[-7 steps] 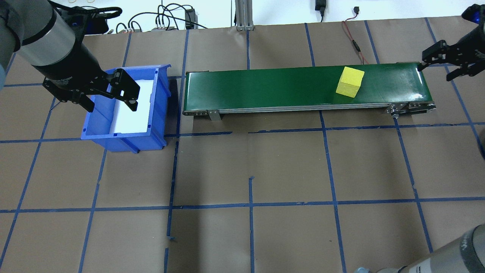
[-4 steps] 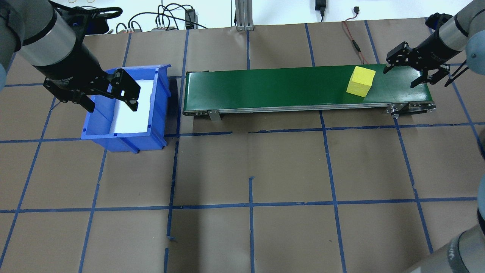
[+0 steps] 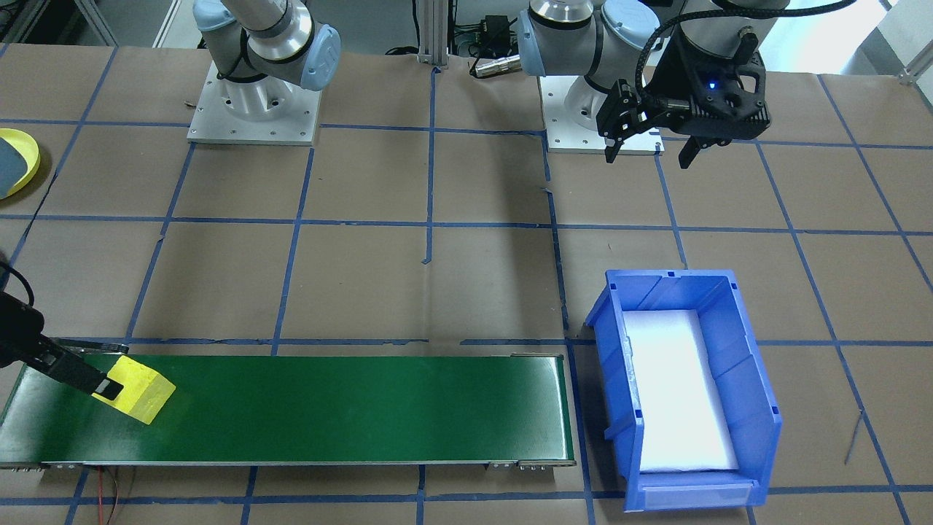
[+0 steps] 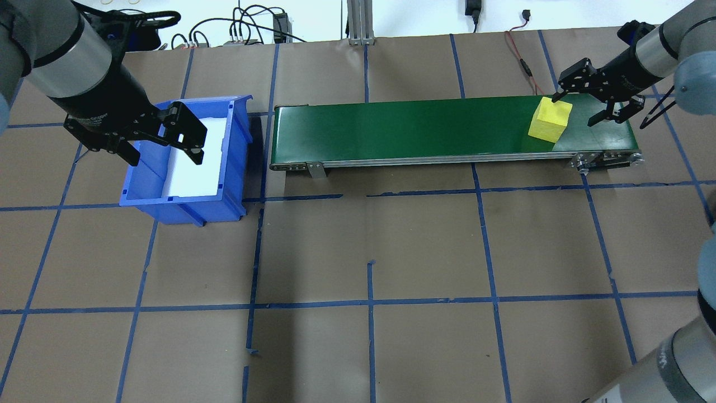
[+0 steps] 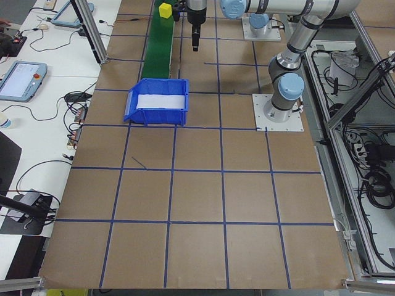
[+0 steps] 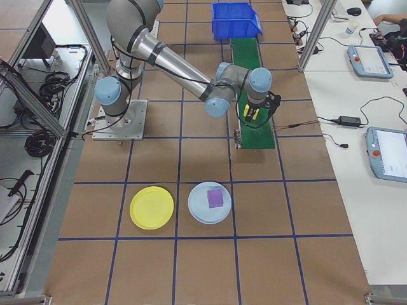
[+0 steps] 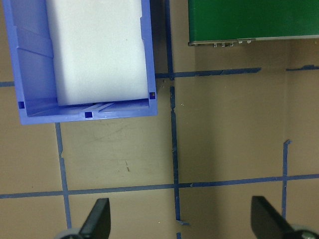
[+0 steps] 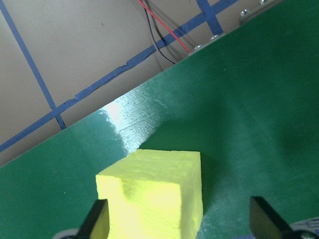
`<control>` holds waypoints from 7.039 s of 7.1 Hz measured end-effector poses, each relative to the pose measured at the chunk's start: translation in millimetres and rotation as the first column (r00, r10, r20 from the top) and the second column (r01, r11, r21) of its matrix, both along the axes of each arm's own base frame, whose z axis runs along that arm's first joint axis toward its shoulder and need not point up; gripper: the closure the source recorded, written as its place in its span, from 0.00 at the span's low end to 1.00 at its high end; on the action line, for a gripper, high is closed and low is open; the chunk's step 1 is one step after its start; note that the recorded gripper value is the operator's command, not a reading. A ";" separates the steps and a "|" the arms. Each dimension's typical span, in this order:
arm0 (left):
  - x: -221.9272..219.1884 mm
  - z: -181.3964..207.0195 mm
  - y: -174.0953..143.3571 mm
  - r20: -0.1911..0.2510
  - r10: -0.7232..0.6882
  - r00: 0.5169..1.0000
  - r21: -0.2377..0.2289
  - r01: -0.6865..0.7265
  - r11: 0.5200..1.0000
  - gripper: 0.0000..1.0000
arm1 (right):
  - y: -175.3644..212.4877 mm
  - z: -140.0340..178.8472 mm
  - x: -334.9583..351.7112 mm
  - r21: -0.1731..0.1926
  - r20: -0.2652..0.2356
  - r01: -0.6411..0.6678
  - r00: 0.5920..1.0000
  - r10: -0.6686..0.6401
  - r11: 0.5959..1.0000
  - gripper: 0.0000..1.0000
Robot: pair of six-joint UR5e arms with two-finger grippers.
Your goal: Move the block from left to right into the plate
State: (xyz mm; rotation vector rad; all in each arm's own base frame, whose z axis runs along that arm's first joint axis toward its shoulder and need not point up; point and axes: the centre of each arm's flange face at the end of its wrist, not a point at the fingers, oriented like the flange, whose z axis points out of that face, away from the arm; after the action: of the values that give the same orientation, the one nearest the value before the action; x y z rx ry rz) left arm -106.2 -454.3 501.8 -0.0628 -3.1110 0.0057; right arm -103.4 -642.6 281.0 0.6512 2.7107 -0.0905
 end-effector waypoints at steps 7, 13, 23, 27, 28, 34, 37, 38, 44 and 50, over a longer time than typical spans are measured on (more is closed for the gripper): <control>0.6 -1.0 0.1 0.001 -0.018 1.000 0.002 0.018 1.000 0.00 | -8.3 -40.7 -11.9 0.048 -0.058 -0.001 0.998 0.004 0.999 0.45; 1.2 -9.5 2.0 0.001 -0.020 1.000 0.019 0.020 1.000 0.00 | 89.2 22.5 -144.0 0.226 -0.179 0.132 0.980 -0.092 0.965 0.52; 0.4 -10.7 2.4 0.000 -0.021 1.000 0.020 0.021 1.000 0.00 | 418.0 -53.6 -380.0 0.284 -0.188 0.333 0.939 -0.288 0.899 0.00; 0.4 -10.3 2.7 0.000 -0.020 1.000 0.019 0.020 1.000 0.00 | 417.4 -50.9 -382.0 0.272 -0.191 0.339 0.936 -0.294 0.901 0.00; 0.4 -10.1 2.8 0.000 -0.020 1.000 0.019 0.020 1.000 0.00 | 413.5 -47.1 -381.8 0.249 -0.186 0.341 0.935 -0.301 0.906 0.00; 0.4 -9.5 2.8 0.000 -0.019 1.000 0.017 0.019 1.000 0.00 | 318.7 42.5 -358.9 0.042 -0.245 0.229 0.946 -0.212 0.973 0.00; 0.4 -9.3 2.7 0.000 -0.019 1.000 0.017 0.019 1.000 0.00 | 239.3 160.7 -255.4 0.011 -0.302 0.096 0.949 -0.088 0.995 0.00; 0.4 -9.3 2.7 0.000 -0.020 1.000 0.017 0.020 1.000 0.00 | 217.9 182.0 -215.1 0.026 -0.280 0.028 0.960 -0.020 0.999 0.00; 0.4 -9.7 2.9 0.000 -0.020 1.000 0.018 0.020 1.000 0.00 | 140.2 239.4 179.8 -0.019 -0.272 -0.386 0.889 0.367 0.922 0.00; 0.4 -8.7 3.2 0.000 -0.020 1.000 0.016 0.020 1.000 0.00 | 159.3 203.5 290.0 0.074 -0.220 -0.259 0.938 0.269 0.963 0.00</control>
State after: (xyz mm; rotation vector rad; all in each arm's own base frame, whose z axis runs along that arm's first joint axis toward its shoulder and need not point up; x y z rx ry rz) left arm -105.8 -451.2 493.1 -0.0936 -3.1100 -0.0190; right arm 186.6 -483.3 484.5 0.2964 3.0025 -0.0408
